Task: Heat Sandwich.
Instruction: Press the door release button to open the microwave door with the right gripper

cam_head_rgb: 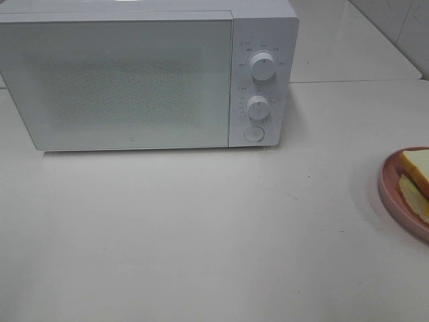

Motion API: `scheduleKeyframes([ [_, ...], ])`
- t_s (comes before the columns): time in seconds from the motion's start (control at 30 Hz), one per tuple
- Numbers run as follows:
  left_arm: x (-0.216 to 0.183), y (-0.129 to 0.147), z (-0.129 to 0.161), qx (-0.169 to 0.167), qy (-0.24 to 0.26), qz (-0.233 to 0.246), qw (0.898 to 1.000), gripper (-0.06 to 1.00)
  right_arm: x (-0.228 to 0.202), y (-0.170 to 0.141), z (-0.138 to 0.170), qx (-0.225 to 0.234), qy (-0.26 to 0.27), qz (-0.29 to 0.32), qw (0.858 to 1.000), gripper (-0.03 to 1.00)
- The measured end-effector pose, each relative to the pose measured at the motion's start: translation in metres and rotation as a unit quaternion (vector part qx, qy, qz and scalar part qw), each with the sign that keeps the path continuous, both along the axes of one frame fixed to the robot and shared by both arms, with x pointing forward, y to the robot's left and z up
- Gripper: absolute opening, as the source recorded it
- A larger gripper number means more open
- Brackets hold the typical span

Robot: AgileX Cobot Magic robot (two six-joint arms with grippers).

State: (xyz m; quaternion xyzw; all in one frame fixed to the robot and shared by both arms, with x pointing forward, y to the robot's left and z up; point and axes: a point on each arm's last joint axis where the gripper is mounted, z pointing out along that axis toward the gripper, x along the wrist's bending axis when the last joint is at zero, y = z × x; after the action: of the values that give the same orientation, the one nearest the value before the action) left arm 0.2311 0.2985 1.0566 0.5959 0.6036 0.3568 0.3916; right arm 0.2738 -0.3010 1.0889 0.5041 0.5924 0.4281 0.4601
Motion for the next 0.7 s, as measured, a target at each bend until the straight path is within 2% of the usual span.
scheduleKeyframes([
  [0.13, 0.000, 0.000, 0.000, 0.000, 0.000, 0.000, 1.000, 0.67, 0.031, 0.005, 0.007, -0.003, -0.006, 0.009, 1.000, 0.66],
  [0.57, 0.000, 0.000, 0.000, 0.000, 0.000, 0.000, 1.000, 0.67, 0.089, 0.015, 0.004, -0.006, -0.003, 0.024, 1.000, 0.66],
  [0.7, 0.000, 0.000, 0.000, 0.000, 0.000, 0.000, 1.000, 0.67, 0.107, 0.018, 0.002, 0.014, -0.011, 0.029, 0.999, 0.64],
])
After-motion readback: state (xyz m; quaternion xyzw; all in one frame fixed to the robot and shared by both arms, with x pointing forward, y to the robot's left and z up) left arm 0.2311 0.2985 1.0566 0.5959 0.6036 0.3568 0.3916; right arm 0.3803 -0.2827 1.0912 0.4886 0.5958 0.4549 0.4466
